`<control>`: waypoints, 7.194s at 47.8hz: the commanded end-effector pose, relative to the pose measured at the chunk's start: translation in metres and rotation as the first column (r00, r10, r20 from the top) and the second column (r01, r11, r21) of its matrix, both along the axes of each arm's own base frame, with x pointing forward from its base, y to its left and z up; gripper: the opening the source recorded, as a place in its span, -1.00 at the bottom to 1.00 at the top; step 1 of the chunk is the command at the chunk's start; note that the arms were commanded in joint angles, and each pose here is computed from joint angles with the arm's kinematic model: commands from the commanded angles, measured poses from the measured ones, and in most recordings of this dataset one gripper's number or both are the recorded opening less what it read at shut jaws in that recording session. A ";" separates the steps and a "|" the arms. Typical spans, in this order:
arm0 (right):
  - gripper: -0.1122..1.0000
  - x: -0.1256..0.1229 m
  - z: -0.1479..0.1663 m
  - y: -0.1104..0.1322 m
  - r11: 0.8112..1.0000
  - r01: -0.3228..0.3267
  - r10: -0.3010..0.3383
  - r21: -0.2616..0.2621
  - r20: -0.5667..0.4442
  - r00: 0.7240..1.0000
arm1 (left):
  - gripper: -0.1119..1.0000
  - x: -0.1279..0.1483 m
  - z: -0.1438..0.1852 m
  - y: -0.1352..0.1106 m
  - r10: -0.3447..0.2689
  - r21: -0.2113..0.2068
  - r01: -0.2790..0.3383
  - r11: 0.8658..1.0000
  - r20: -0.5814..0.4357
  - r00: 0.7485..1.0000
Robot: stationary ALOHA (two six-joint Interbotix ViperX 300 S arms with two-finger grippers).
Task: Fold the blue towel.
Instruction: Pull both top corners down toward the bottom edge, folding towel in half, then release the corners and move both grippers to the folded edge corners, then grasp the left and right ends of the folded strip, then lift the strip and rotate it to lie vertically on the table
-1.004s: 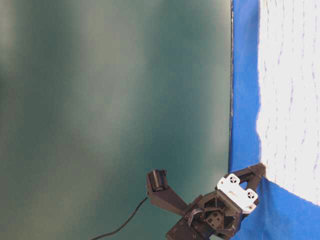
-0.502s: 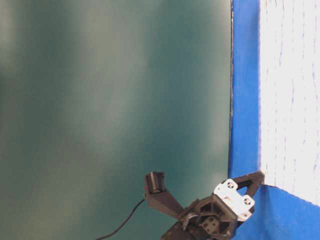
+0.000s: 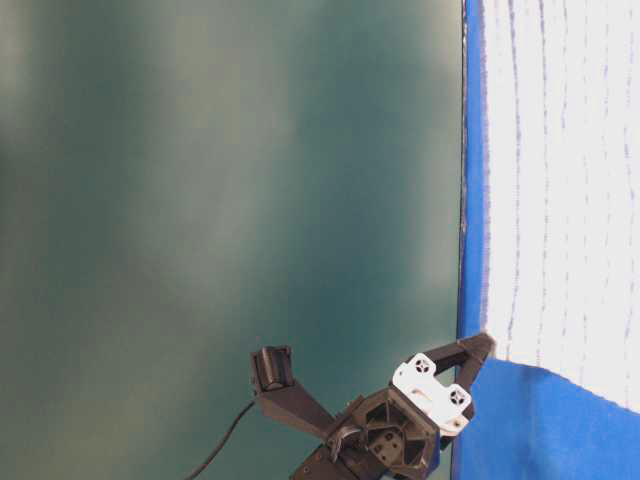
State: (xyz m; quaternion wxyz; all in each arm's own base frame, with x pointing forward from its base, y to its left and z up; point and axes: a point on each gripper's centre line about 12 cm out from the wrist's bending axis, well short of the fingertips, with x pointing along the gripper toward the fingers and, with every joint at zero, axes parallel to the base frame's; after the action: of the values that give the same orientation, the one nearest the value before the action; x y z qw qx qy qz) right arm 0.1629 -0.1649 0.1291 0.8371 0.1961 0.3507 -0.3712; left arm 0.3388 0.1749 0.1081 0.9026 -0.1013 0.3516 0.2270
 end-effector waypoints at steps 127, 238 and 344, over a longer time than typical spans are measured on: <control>0.30 0.018 0.018 0.120 0.940 -0.285 0.308 0.185 -0.109 0.945 | 0.46 -0.001 0.048 -0.126 -0.327 -0.048 0.324 0.945 -0.072 0.942; -0.72 0.021 0.110 0.119 0.938 -0.347 0.347 -0.018 0.083 0.934 | -0.74 0.001 0.128 -0.132 -0.347 -0.044 0.345 0.938 -0.058 0.936; -0.72 0.153 0.090 -0.028 0.964 -0.203 0.207 -0.169 0.005 0.978 | -0.74 0.168 0.093 -0.263 -0.574 0.095 0.572 0.815 0.269 0.773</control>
State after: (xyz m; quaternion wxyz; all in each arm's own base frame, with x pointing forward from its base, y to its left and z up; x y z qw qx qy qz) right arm 0.3028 -0.1882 0.2145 0.8805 0.0911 0.3431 -0.3141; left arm 0.5148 -0.0836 0.1776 0.9640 -0.0127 0.2566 -0.0688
